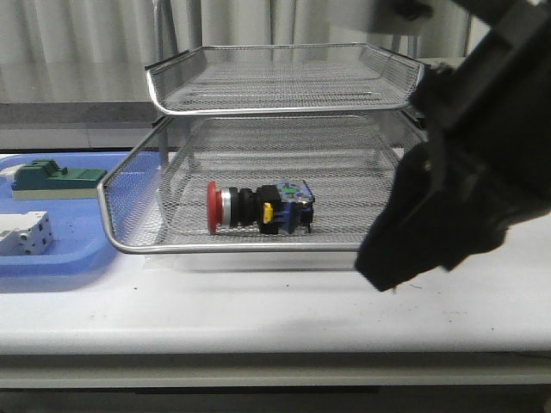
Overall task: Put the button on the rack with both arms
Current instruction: 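Push the middle tray back into the rack with the right gripper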
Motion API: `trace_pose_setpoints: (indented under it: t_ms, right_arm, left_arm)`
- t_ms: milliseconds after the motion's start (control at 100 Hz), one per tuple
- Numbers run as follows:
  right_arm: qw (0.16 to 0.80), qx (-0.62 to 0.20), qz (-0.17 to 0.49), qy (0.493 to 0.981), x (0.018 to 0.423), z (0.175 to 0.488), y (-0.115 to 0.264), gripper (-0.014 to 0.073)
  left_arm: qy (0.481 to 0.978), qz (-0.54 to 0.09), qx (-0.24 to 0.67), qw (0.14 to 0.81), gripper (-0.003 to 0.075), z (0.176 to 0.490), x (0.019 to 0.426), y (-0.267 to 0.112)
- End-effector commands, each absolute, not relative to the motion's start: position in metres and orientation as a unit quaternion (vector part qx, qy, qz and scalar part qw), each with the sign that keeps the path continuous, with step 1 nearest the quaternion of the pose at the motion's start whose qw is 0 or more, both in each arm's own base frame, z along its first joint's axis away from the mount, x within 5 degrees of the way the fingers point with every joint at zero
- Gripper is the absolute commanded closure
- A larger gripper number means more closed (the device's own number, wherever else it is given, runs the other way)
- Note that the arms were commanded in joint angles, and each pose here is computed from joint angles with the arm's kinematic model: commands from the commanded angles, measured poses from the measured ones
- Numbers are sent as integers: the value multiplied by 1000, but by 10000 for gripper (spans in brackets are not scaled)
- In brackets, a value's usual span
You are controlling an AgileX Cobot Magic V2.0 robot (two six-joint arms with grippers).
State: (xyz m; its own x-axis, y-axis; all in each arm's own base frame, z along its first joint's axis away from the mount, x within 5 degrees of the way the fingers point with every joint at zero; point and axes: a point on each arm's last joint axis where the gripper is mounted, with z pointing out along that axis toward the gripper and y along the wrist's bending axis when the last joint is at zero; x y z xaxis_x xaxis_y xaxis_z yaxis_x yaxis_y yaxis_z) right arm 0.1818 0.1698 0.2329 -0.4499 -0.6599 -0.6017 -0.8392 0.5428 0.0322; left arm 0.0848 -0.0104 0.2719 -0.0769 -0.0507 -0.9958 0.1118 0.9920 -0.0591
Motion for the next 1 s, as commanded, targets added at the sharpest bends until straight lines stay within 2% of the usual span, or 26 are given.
trace_pose_setpoints:
  t_ms: [0,150,490,730,990]
  right_arm:
    - [332,-469,161,802,188,243,186,662]
    - [344,-517,140,771,189,228,205,662]
    - [381,-543,91,742,204,208,218,662]
    - [404,-535,77,738,229,218,225,662]
    - [439,-501,46,744,283,237,219,662]
  left_arm:
    - [704,-54,-3,708,741,286,86,-6]
    - [704,-54,-3,708,741,286,86,-6]
    - [704,-54,-3,708,741,286,86,-6]
    - [704,-54,-3,708,741,286,86,-6]
    - [704,-54,-3,708,741,286,86,-6]
